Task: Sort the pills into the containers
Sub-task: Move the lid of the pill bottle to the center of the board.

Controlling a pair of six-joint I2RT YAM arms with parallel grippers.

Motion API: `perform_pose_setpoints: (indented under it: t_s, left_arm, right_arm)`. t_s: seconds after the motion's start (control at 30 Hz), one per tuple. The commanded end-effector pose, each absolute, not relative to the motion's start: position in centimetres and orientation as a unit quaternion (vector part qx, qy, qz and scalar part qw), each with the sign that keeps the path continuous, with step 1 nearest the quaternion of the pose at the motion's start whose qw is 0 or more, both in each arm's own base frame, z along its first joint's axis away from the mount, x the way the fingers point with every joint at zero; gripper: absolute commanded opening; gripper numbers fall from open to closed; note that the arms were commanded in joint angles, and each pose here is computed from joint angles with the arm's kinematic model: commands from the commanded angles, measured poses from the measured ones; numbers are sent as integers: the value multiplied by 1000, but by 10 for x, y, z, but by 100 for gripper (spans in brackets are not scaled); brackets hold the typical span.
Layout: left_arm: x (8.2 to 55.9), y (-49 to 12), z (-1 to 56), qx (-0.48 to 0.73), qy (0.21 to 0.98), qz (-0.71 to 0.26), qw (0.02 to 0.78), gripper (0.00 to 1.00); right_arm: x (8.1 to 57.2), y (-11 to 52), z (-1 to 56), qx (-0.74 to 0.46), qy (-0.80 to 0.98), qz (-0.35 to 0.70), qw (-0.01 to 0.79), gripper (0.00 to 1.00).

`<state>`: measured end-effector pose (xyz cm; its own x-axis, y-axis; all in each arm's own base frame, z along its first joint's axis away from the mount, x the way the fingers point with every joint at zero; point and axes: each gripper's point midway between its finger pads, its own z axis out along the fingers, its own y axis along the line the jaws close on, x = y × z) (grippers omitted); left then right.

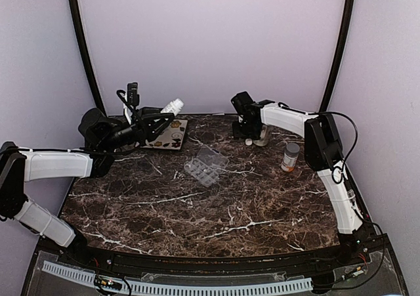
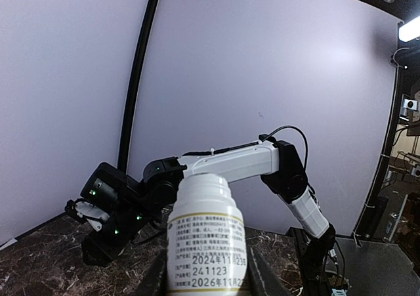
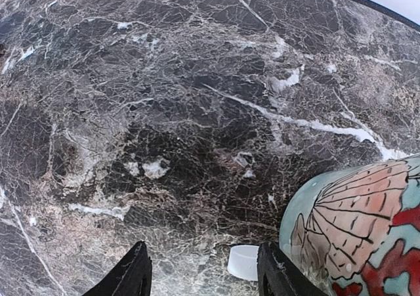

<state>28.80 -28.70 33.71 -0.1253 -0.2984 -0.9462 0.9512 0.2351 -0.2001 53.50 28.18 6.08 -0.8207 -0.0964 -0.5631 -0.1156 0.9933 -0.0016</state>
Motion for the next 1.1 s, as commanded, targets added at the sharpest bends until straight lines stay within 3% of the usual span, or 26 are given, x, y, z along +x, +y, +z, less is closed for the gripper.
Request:
perform_pose_setpoints:
  t_s: [0.0, 0.67, 1.07]
  left_arm:
    - [279, -281, 354, 320, 500, -534, 602, 0]
    - [272, -276, 361, 320, 493, -531, 610, 0]
    - [265, -271, 364, 317, 489, -529, 616, 0]
  right_arm:
    - [539, 277, 56, -45, 954, 12, 296, 56]
    - [515, 286, 53, -55, 956, 12, 288, 55]
    - [465, 309, 74, -90, 950, 12, 299, 54]
